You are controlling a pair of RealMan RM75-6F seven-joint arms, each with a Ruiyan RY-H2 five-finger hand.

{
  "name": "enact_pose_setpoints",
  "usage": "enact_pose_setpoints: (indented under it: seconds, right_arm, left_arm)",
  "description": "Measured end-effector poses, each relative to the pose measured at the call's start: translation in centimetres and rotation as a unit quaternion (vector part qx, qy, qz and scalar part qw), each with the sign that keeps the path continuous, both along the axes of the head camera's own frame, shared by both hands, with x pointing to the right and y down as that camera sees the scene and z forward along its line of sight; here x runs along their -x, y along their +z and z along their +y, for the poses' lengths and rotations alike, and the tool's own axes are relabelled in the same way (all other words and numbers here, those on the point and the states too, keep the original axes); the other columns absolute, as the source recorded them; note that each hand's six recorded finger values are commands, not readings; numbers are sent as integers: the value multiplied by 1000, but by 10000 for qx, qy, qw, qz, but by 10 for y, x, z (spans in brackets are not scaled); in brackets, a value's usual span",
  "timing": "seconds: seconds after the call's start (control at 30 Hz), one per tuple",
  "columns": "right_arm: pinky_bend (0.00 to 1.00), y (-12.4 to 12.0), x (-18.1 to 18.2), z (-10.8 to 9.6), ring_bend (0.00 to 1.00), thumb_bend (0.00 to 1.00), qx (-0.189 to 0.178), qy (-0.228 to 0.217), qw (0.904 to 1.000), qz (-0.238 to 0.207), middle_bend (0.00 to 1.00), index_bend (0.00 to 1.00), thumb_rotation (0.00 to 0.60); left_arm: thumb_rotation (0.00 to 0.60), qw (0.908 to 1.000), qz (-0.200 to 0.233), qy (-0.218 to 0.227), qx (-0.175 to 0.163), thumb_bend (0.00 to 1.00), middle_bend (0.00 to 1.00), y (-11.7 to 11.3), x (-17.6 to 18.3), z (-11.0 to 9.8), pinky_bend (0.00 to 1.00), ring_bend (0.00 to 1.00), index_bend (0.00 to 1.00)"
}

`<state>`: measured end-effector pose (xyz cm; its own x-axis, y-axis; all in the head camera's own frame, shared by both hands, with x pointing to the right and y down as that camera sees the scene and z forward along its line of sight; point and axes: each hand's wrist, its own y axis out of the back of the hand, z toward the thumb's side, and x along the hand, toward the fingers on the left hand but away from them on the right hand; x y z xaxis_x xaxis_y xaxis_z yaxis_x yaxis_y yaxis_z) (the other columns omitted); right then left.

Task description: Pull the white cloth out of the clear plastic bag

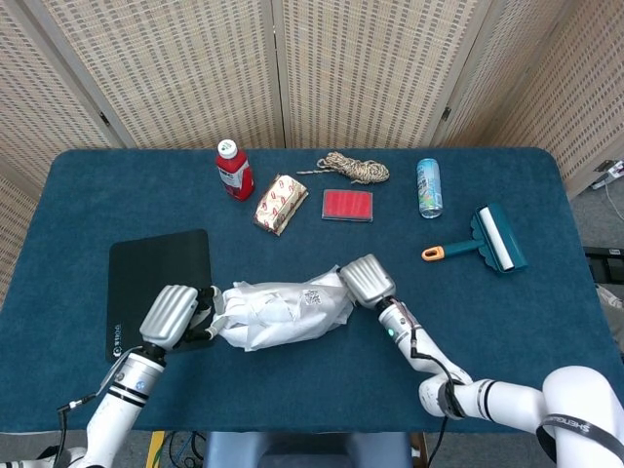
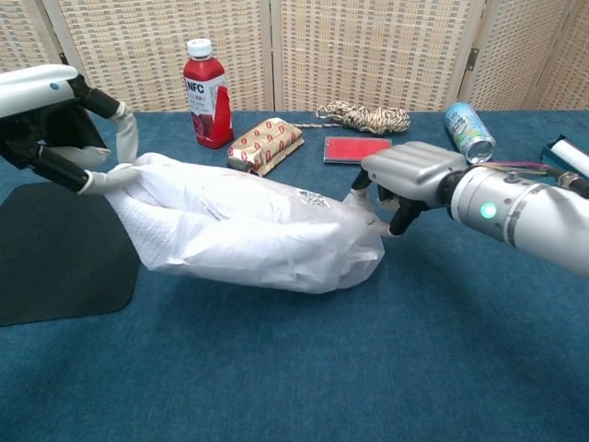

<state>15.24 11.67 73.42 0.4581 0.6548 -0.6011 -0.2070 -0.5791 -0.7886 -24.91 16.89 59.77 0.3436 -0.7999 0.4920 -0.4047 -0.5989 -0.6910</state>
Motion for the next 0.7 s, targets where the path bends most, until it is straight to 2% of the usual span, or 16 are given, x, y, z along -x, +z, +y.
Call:
enact_pose_setpoints:
  seconds: [0.27,0.7]
  right_arm:
    - [1000,-18,-49,-14,1000,496,-228,309,9988,301,1000,686,600]
    - [1000,-52,-117,-29,1000,496,-624,805,9920,744,1000,686,600]
  left_arm:
    - [600,9998,-123,-137,-25,440,1000,0,18,-3,1000,1000,741]
    - [600,9992,-266,-281,-79,441,1000,4,26,-19,1000,1000,741]
